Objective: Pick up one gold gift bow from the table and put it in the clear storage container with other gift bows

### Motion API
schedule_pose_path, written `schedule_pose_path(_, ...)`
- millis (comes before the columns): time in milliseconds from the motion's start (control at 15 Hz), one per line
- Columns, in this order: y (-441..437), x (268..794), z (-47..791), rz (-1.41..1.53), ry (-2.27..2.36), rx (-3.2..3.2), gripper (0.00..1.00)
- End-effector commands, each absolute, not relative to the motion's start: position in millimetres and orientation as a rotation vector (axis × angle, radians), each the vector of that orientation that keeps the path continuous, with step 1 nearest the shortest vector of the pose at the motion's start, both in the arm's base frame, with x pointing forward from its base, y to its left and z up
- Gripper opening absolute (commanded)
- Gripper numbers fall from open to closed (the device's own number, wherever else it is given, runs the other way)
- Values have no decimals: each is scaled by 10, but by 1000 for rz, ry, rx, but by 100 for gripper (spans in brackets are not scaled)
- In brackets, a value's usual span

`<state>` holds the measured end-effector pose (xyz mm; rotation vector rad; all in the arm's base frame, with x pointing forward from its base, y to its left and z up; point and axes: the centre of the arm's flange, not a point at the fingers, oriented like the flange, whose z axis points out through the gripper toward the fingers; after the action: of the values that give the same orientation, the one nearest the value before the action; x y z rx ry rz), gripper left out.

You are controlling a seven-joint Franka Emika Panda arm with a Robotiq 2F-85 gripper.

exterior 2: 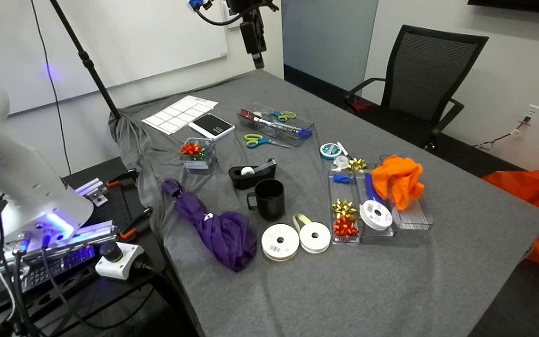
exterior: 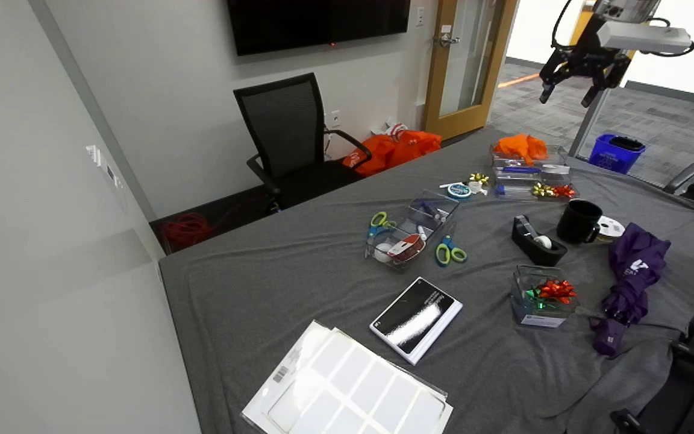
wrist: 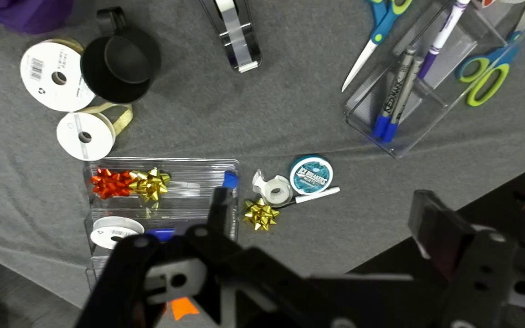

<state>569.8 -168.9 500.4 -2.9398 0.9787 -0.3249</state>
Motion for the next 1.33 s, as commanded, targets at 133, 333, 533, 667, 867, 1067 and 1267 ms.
schedule_pose_path(133,-2037,6023,4828,-341,871,-3025,100)
schedule_pose_path(333,-1980,5944,4812,-340,829,-3037,100)
schedule_pose_path(533,-2067,5993,4794,-357,750,-3074,100)
schedule_pose_path(667,-2070,5999,4807,-362,743,-3076,100)
schedule_pose_path(867,-2071,6002,4816,-365,742,-3077,100)
schedule_pose_path(1067,-2251,5947,4603,-470,729,-3059,100)
schedule_pose_path(1267,-2541,6000,4369,-563,752,-3030,100)
